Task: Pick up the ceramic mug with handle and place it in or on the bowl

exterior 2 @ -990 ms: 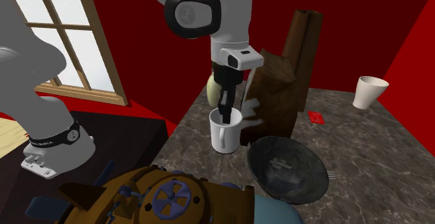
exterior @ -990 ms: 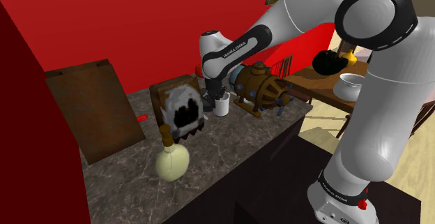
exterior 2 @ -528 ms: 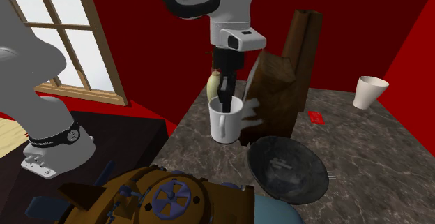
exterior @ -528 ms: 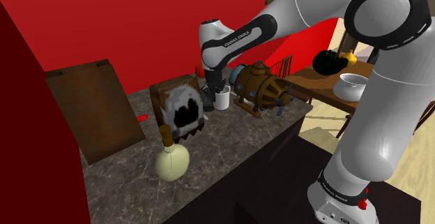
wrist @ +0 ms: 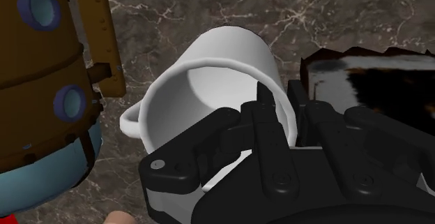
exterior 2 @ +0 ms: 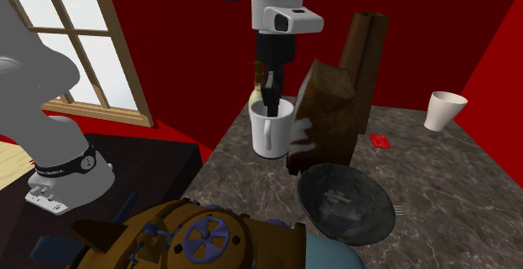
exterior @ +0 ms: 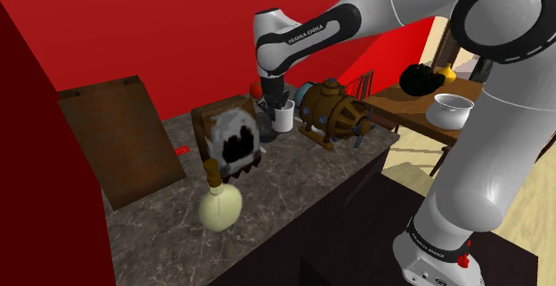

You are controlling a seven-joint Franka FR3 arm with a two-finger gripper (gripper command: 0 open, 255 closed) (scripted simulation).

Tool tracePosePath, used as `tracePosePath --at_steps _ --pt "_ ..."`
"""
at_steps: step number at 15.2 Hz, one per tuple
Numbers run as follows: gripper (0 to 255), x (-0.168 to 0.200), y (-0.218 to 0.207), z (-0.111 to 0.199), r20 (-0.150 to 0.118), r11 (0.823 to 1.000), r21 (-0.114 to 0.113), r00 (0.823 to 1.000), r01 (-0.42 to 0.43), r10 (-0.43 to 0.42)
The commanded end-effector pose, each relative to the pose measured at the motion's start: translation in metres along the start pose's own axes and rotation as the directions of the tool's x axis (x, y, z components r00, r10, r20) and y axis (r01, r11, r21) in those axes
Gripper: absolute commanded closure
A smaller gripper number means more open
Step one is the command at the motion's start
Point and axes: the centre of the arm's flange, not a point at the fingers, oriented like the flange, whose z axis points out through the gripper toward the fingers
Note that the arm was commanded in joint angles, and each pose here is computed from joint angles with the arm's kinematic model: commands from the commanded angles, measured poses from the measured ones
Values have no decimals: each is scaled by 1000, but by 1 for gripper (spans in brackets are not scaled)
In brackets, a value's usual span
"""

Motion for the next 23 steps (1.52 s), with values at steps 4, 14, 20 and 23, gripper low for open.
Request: tracePosePath --at_steps 4,14,20,23 --pt "255 51 16 -8 0 1000 0 1000 0 0" --pt "255 167 51 -15 0 1000 0 1000 0 0" --pt "255 166 49 17 0 1000 0 1000 0 0" --pt "255 166 48 33 0 1000 0 1000 0 0"
